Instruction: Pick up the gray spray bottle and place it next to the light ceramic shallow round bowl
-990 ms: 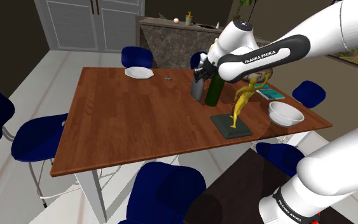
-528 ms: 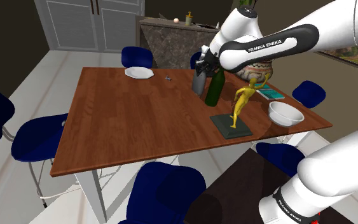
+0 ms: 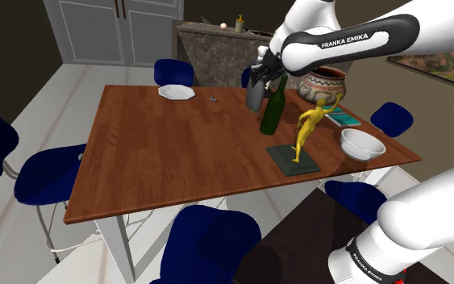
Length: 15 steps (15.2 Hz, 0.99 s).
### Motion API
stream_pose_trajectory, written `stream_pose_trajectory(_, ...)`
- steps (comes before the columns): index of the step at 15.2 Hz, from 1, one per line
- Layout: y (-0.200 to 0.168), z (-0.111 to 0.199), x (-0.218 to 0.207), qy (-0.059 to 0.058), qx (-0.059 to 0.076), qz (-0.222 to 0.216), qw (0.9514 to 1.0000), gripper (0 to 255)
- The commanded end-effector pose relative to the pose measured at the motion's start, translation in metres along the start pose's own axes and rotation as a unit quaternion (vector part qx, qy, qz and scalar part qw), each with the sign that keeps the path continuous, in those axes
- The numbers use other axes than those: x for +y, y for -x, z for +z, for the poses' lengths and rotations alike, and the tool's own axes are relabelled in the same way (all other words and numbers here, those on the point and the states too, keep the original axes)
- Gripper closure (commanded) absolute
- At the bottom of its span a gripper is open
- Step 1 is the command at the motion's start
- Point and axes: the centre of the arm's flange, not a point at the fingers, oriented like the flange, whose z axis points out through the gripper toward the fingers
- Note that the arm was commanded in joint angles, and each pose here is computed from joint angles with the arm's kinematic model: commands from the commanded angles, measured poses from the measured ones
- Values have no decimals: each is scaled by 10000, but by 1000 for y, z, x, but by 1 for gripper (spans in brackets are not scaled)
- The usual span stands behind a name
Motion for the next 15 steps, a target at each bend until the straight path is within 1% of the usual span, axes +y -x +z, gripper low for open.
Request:
stream_pose_trajectory(1,-6,-10,1,-1,-1,-1,10000,255)
stream_pose_trajectory(15,-44,-73,0,-1,-1,-1,10000,255)
